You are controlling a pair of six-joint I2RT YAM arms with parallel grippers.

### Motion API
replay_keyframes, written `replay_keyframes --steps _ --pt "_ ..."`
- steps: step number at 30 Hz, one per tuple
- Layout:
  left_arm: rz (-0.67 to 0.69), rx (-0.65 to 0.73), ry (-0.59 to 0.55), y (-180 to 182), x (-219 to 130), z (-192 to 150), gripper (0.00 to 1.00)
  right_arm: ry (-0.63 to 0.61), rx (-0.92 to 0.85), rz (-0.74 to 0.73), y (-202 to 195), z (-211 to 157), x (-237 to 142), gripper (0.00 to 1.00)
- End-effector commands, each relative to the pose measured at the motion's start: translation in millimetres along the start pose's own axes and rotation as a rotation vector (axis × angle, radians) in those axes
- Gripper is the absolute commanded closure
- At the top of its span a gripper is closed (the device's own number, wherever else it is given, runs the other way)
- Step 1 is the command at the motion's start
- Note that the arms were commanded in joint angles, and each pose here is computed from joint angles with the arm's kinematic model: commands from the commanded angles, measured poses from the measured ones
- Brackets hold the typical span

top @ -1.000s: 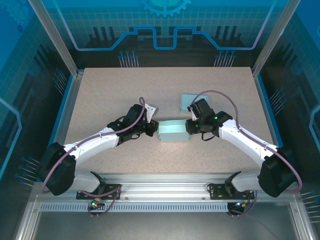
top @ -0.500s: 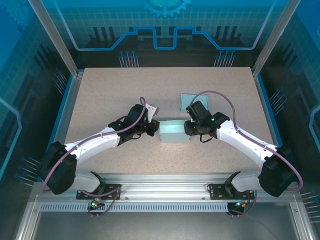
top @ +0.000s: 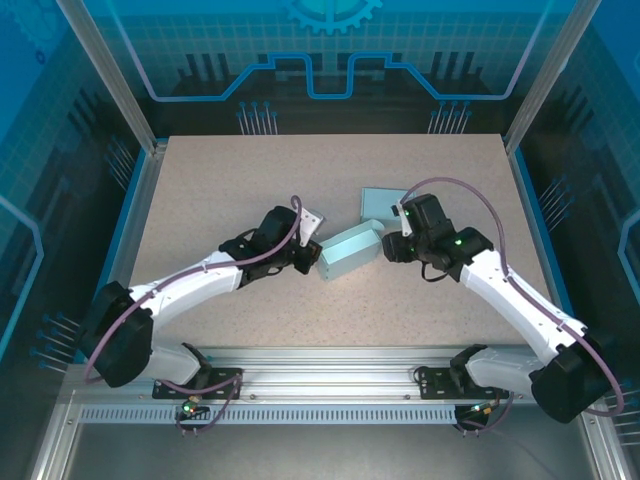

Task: Fold the paper box

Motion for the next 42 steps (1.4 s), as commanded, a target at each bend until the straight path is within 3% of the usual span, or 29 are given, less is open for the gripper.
replay_keyframes --steps 1,15,22,27,38,42 --pt "0.020 0.049 0.024 -2 2 5 0.92 -0.059 -0.145 0.083 2 14 4 0.50" --pt "0.030 0.069 0.042 -1 5 7 0.91 0.003 -0.251 0.097 -3 47 57 0.51" --pt "0.034 0.085 0.048 -1 5 6 0.91 0.006 -0.236 0.046 -12 55 63 0.51" --pt "0.044 0.086 0.049 0 6 5 0.91 0.000 -0.222 0.090 -16 60 65 0.51" --pt "0.068 0.075 0.050 2 8 8 0.91 0.039 -0.209 0.176 -10 52 77 0.66" --pt "0.072 0.070 0.053 2 9 8 0.91 0.037 -0.198 0.181 -9 48 75 0.65"
Point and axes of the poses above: each hand's point on the last joint's axis, 136 mm out from that joint toward the fingers, its own x axis out along the fingers, its own y axis along the line the jaws close on, z = x × y, the point moved 8 cm from there along -x, back along the fingers, and after that the axes turned 6 degrees about -x, right-handed, at the moved point
